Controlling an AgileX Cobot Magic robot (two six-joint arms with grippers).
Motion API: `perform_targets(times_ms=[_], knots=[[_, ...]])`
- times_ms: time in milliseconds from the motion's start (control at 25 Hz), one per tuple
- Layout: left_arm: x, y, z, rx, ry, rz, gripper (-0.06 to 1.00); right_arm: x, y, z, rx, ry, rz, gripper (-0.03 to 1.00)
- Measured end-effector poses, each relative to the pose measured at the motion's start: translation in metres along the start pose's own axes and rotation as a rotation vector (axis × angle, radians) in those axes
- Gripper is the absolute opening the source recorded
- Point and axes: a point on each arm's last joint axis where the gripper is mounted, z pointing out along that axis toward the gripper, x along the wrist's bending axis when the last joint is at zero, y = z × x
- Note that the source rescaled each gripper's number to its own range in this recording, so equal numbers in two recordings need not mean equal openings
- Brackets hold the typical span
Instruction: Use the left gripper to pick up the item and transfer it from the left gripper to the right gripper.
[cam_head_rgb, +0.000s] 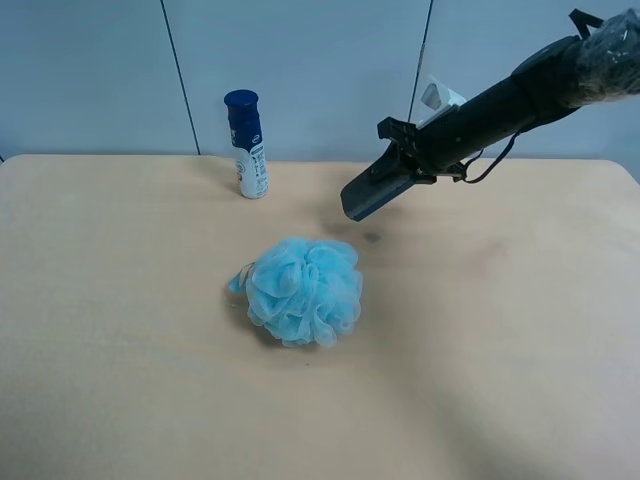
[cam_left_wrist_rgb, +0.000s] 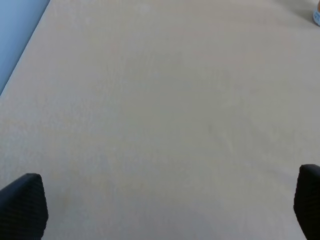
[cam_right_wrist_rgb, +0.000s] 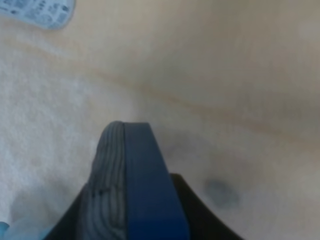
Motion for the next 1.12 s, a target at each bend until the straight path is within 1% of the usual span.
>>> perform_targets(times_ms=[40, 80, 120, 160, 200, 240, 280, 360, 480, 680, 800, 1120], knots=[[0.000, 0.000, 0.000, 0.000, 0.000, 0.000, 1.00, 0.000, 0.000, 0.000, 0.002, -0.002, -0.003, 0.01], [0.000, 0.000, 0.000, 0.000, 0.000, 0.000, 1.00, 0.000, 0.000, 0.000, 0.003, -0.003, -0.005, 0.06], [0.000, 0.000, 0.000, 0.000, 0.000, 0.000, 1.00, -0.001, -0.001, 0.000, 0.007, -0.008, -0.013, 0.19], [0.000, 0.000, 0.000, 0.000, 0.000, 0.000, 1.00, -0.001, -0.001, 0.000, 0.012, -0.013, -0.020, 0.34], [0.000, 0.000, 0.000, 0.000, 0.000, 0.000, 1.00, -0.002, -0.001, 0.000, 0.017, -0.018, -0.021, 0.56], [0.000, 0.000, 0.000, 0.000, 0.000, 0.000, 1.00, -0.002, -0.002, 0.000, 0.022, -0.024, -0.019, 0.74], [0.000, 0.000, 0.000, 0.000, 0.000, 0.000, 1.00, -0.003, -0.002, 0.000, 0.026, -0.029, -0.022, 0.84], [0.000, 0.000, 0.000, 0.000, 0.000, 0.000, 1.00, -0.003, -0.003, 0.000, 0.032, -0.035, -0.025, 0.94], [0.000, 0.000, 0.000, 0.000, 0.000, 0.000, 1.00, -0.003, -0.003, 0.000, 0.035, -0.040, -0.025, 0.98], [0.000, 0.000, 0.000, 0.000, 0.000, 0.000, 1.00, 0.005, 0.001, -0.015, 0.031, -0.064, -0.066, 1.00], [0.000, 0.000, 0.000, 0.000, 0.000, 0.000, 1.00, 0.016, 0.004, -0.035, 0.022, -0.097, -0.081, 1.00], [0.000, 0.000, 0.000, 0.000, 0.000, 0.000, 1.00, 0.046, 0.001, -0.091, 0.068, -0.199, -0.120, 1.00]])
